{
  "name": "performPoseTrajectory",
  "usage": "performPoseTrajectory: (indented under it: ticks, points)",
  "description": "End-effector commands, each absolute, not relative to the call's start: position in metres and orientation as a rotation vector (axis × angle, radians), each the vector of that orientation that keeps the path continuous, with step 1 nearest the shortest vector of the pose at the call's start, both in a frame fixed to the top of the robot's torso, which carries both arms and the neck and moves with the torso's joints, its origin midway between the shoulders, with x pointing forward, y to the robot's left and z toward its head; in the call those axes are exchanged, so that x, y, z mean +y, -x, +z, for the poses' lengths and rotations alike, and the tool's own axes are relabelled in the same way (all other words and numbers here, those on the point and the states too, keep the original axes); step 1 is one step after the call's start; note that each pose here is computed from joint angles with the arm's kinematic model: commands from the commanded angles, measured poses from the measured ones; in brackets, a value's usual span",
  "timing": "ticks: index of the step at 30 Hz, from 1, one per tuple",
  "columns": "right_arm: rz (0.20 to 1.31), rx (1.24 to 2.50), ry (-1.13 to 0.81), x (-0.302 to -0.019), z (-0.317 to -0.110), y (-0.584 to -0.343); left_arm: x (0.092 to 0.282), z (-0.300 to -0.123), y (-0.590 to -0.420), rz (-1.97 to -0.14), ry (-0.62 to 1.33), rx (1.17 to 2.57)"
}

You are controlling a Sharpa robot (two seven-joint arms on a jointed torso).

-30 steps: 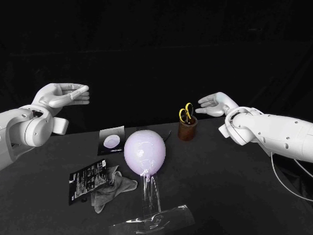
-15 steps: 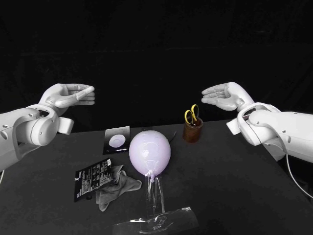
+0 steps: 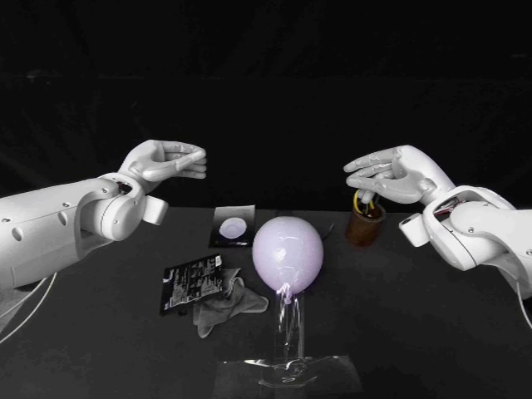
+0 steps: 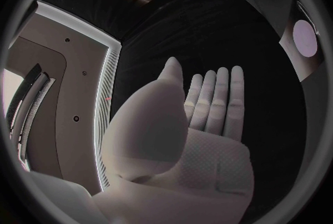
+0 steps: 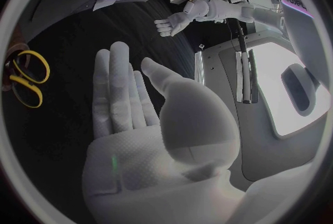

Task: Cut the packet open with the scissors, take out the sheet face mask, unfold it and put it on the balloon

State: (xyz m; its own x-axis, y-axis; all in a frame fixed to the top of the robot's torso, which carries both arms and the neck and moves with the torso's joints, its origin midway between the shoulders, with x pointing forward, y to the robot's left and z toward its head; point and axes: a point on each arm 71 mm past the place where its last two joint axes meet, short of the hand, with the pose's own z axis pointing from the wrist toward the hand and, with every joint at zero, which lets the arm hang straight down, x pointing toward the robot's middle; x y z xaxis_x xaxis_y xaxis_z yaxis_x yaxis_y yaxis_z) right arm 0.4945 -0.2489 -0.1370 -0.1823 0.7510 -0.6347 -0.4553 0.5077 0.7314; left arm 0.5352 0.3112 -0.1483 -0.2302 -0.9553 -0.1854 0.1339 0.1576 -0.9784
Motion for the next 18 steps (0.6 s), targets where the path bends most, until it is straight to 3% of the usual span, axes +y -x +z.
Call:
performPoseTrajectory:
  ticks: [1,5,18]
  points:
    - [1.085,1.44,-0.153,-0.236,-0.14,-0.491,0.307,-0.145,-0.528,-1.33,0.765,1.349]
    - [1.085,1.464,-0.092,-0.222,-0.142,-0.487,0.309,-0.151,-0.516,-1.293,0.68,1.394]
    - [1.056,1.491,0.059,-0.19,-0.149,-0.479,0.315,-0.194,-0.47,-1.07,0.317,1.531]
